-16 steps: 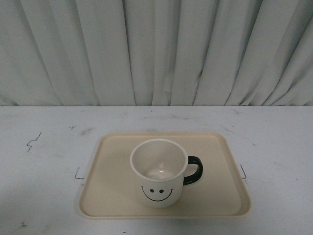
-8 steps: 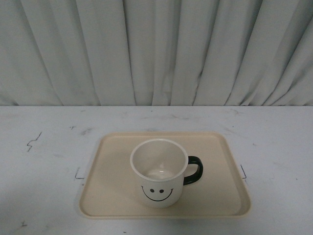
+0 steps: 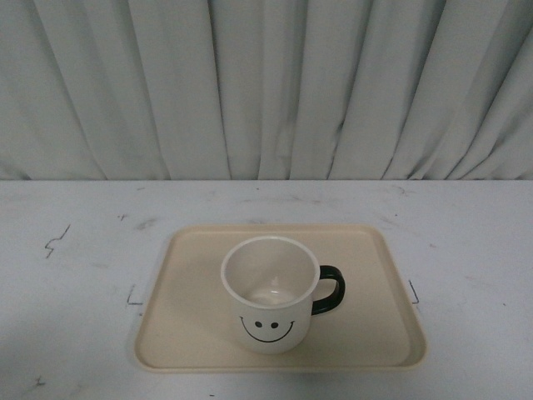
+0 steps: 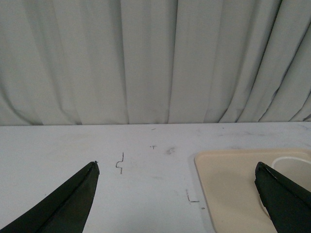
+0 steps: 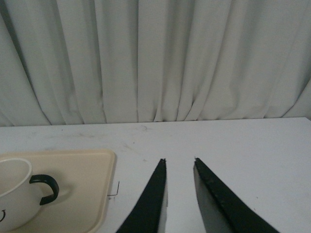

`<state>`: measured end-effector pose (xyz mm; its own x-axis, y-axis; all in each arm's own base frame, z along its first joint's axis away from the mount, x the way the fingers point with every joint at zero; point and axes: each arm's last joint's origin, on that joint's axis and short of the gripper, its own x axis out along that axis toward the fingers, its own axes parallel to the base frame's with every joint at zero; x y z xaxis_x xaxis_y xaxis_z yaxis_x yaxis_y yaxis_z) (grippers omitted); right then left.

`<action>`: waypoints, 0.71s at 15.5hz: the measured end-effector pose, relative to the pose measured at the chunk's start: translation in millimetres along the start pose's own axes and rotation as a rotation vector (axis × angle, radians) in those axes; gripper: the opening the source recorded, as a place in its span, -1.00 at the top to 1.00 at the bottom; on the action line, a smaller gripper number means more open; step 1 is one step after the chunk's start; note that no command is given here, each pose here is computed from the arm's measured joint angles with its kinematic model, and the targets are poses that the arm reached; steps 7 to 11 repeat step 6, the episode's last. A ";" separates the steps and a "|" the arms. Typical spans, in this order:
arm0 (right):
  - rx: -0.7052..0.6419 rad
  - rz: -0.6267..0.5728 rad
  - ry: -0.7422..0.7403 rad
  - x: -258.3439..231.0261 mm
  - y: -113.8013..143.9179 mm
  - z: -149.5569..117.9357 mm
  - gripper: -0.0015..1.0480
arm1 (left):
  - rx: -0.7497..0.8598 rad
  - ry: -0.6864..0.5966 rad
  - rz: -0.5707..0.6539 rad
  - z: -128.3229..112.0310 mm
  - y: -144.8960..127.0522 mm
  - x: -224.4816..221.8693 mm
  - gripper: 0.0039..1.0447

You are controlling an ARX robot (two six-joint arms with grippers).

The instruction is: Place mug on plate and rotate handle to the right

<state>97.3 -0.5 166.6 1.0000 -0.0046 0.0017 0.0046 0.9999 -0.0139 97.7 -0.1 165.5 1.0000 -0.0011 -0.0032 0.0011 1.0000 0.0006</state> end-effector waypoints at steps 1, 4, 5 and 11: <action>0.000 0.000 -0.002 0.0 0.0 0.1 0.46 | 0.000 0.000 0.000 0.0 0.0 0.0 -0.88; 0.000 0.000 -0.002 0.0 0.0 0.1 -0.69 | 0.000 0.000 0.000 0.0 0.0 0.0 -0.88; 0.000 0.000 -0.002 0.0 0.0 0.1 -0.76 | 0.000 0.000 0.000 0.0 0.0 0.0 -0.88; 0.001 0.000 -0.002 0.0 0.0 0.1 -0.91 | 0.000 0.000 0.000 0.0 0.0 0.0 -0.88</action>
